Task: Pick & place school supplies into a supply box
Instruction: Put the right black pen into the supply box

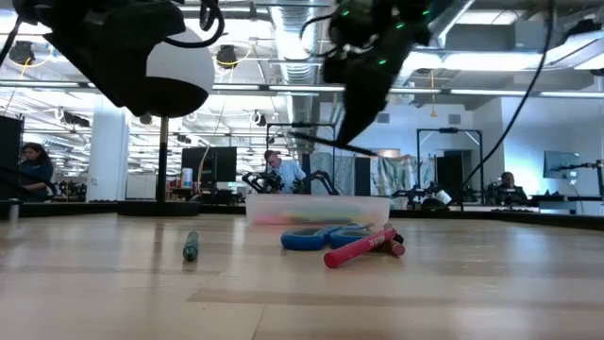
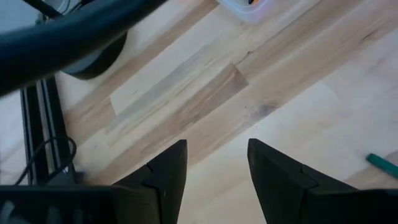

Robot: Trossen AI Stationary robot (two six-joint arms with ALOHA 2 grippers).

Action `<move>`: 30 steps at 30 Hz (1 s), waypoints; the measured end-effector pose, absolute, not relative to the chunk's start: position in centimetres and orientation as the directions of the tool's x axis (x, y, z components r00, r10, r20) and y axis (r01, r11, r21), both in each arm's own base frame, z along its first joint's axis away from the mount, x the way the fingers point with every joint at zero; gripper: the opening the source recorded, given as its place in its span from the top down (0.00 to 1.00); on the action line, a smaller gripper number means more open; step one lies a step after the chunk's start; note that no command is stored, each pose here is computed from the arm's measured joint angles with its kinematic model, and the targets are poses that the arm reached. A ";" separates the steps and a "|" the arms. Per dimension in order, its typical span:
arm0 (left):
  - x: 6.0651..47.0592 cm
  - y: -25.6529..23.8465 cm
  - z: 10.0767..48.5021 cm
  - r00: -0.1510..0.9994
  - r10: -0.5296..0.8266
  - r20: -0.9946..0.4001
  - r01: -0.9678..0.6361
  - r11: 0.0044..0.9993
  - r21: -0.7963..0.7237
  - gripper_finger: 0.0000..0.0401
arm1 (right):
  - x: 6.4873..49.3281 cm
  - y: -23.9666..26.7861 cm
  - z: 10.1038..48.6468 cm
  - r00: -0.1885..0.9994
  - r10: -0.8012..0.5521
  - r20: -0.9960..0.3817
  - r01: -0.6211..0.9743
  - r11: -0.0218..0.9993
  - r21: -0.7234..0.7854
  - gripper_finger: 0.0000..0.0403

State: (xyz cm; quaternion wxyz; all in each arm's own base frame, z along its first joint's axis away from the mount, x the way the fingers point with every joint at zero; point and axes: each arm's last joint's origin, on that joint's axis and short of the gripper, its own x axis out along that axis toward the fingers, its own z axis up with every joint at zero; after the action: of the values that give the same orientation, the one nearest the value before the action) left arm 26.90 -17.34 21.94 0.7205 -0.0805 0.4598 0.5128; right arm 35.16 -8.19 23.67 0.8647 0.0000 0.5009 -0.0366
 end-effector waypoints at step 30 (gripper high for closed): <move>26.1 -18.5 22.0 0.082 0.663 -0.745 -0.824 0.465 0.323 0.59 | 38.1 -11.3 20.3 0.363 -0.056 -0.930 0.182 0.983 0.012 0.84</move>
State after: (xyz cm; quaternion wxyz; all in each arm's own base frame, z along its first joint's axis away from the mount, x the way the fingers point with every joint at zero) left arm 26.11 -18.52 21.96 0.7300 -0.0904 0.4469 0.5091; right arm 38.12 -11.30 20.30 0.8237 0.0564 0.5595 -0.0724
